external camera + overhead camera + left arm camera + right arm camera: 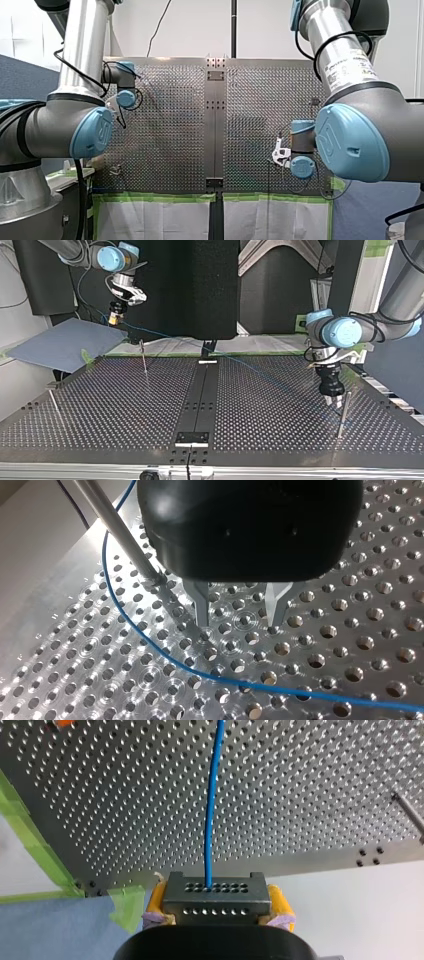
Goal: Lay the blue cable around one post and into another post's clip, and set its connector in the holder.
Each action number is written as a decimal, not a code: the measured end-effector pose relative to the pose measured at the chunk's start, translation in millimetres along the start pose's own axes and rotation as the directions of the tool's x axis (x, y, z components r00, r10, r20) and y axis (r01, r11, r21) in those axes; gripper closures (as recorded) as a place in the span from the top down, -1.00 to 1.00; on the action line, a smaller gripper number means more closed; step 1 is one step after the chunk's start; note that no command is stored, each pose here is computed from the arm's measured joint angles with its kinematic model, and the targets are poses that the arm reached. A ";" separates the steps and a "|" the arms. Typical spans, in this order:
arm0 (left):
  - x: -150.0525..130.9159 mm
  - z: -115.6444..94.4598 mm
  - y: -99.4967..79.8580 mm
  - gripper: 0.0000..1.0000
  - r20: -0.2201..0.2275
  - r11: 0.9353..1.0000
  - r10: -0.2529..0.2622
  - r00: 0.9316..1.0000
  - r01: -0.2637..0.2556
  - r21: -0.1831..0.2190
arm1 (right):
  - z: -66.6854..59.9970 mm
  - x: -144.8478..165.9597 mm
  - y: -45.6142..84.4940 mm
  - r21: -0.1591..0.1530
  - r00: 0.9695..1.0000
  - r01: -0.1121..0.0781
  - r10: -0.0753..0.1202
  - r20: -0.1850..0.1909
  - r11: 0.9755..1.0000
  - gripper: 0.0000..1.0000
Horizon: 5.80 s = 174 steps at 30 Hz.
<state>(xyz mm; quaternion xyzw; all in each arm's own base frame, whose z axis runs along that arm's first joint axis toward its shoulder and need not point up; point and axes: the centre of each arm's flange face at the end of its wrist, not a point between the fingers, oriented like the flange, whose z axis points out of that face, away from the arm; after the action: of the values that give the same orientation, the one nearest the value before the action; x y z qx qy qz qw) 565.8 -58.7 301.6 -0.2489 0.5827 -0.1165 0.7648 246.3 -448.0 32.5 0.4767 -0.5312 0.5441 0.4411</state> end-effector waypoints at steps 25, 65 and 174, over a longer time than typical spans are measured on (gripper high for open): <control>0.2 -0.1 0.0 0.15 0.000 1.000 0.006 1.000 -0.006 -0.002 | 55.7 -61.0 50.3 -0.070 0.999 -0.028 0.025 -0.041 0.997 -1.00; 0.6 -0.9 0.0 0.15 -0.002 0.999 0.032 0.999 -0.032 -0.008 | 45.2 -133.0 81.7 -0.004 0.990 0.062 -0.061 0.124 0.998 -1.00; -257.4 -124.0 -101.1 0.98 0.003 0.965 0.242 0.970 -0.241 0.106 | 95.1 56.5 41.8 0.125 0.984 -0.079 0.097 -0.148 0.989 -1.00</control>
<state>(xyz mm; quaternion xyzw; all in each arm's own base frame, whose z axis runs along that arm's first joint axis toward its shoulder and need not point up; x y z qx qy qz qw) 383.8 -54.4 543.9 -0.1346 0.6055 -0.0542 0.7825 201.0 -546.4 80.0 0.4348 -0.4827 0.6289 0.4272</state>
